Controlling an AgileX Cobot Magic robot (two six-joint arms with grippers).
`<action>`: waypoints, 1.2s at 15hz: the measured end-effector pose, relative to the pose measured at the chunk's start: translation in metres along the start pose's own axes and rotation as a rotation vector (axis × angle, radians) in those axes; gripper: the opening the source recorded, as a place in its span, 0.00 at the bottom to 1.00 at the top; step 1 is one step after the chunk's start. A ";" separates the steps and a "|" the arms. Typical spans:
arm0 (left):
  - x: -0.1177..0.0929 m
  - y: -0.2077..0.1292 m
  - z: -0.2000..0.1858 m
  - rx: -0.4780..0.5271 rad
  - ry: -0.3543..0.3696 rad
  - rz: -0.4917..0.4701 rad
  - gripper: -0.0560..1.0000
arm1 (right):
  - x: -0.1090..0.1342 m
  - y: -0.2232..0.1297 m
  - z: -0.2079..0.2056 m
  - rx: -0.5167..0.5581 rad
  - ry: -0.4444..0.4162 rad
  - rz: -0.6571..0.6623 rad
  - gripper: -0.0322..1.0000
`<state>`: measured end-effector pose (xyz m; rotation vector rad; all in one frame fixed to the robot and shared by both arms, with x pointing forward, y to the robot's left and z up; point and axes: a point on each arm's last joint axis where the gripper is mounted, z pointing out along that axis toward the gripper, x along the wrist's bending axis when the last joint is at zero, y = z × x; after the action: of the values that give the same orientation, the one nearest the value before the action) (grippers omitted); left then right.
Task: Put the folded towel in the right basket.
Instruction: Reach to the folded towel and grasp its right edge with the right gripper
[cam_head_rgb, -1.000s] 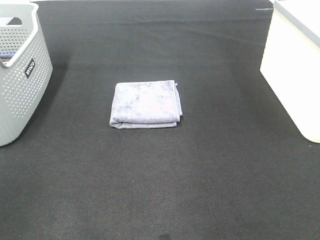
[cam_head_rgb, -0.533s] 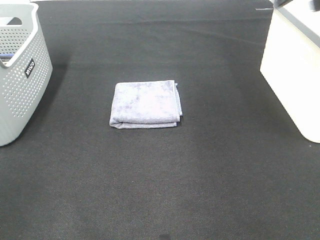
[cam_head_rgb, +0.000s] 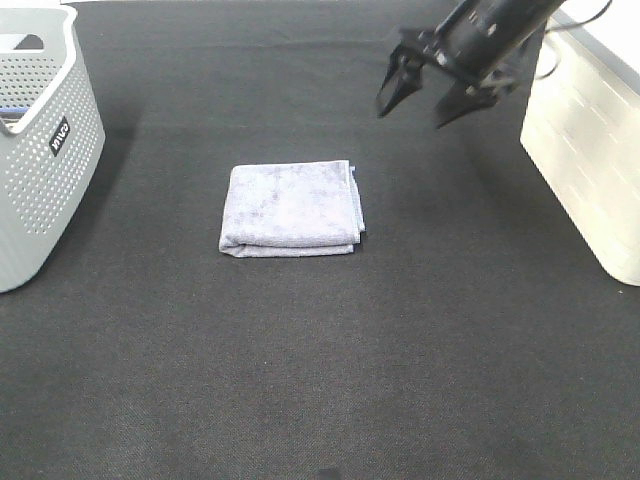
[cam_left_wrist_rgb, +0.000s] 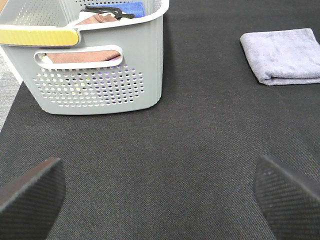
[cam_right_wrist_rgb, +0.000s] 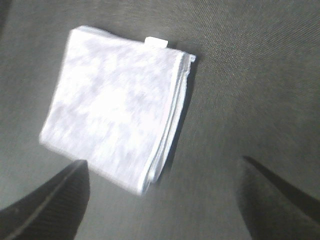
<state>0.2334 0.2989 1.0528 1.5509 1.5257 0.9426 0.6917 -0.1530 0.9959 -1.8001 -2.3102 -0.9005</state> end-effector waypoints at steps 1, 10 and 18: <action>0.000 0.000 0.000 0.000 0.000 0.000 0.97 | -0.005 0.004 0.016 0.032 0.019 0.017 0.76; 0.000 0.000 0.000 0.000 0.000 0.000 0.97 | -0.049 -0.001 0.106 0.183 0.189 0.174 0.76; 0.000 0.000 0.000 0.000 0.000 0.000 0.97 | -0.030 -0.015 0.141 0.227 0.302 0.144 0.68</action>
<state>0.2334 0.2989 1.0528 1.5509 1.5257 0.9426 0.7280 -0.1124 0.8615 -1.5908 -1.9818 -0.7886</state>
